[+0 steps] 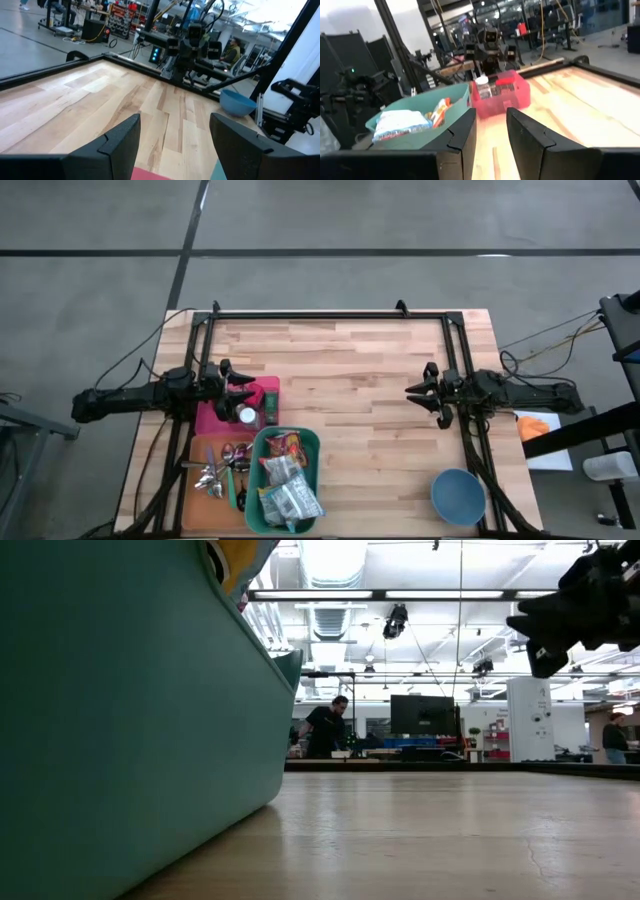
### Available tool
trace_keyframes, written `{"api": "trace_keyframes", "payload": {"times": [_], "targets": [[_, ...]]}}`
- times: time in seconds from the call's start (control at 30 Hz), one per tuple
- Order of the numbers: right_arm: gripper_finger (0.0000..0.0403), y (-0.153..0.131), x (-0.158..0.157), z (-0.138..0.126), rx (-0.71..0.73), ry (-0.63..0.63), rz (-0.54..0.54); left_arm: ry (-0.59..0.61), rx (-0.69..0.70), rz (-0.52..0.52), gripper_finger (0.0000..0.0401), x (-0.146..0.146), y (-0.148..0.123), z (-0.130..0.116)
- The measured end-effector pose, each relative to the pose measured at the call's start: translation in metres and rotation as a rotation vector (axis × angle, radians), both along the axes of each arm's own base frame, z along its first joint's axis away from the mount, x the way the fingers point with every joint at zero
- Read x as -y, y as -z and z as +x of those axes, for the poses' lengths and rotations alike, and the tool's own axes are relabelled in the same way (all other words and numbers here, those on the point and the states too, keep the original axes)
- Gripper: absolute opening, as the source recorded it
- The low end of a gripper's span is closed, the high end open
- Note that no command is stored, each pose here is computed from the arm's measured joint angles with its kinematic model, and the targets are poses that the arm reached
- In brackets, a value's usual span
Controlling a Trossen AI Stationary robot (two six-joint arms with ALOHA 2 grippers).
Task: Pick & Place Food Item
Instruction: Return to Home Position
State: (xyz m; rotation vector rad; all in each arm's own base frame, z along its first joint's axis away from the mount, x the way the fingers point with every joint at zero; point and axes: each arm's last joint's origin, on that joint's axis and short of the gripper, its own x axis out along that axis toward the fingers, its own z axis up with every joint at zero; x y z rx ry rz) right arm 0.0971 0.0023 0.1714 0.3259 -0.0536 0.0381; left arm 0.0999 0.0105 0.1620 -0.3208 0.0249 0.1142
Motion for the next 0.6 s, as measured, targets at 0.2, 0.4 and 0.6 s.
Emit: {"api": "trace_keyframes", "payload": {"times": [0.2,0.4,0.6], "targets": [[0.0107,0.0053,0.0000,0.0009,-0.057,0.000,0.011,0.001,-0.003,-0.001,0.0239,0.0000,0.0002,0.0002],[0.0107,0.0066,0.0000,0.0019,-0.074,0.001,0.010,0.002,-0.004,-0.001,0.0239,0.0000,0.0003,0.0002],[0.0107,0.0068,0.0001,0.0021,-0.077,0.003,0.010,0.002,-0.004,-0.001,0.0239,0.0000,0.0004,0.0002]]}}
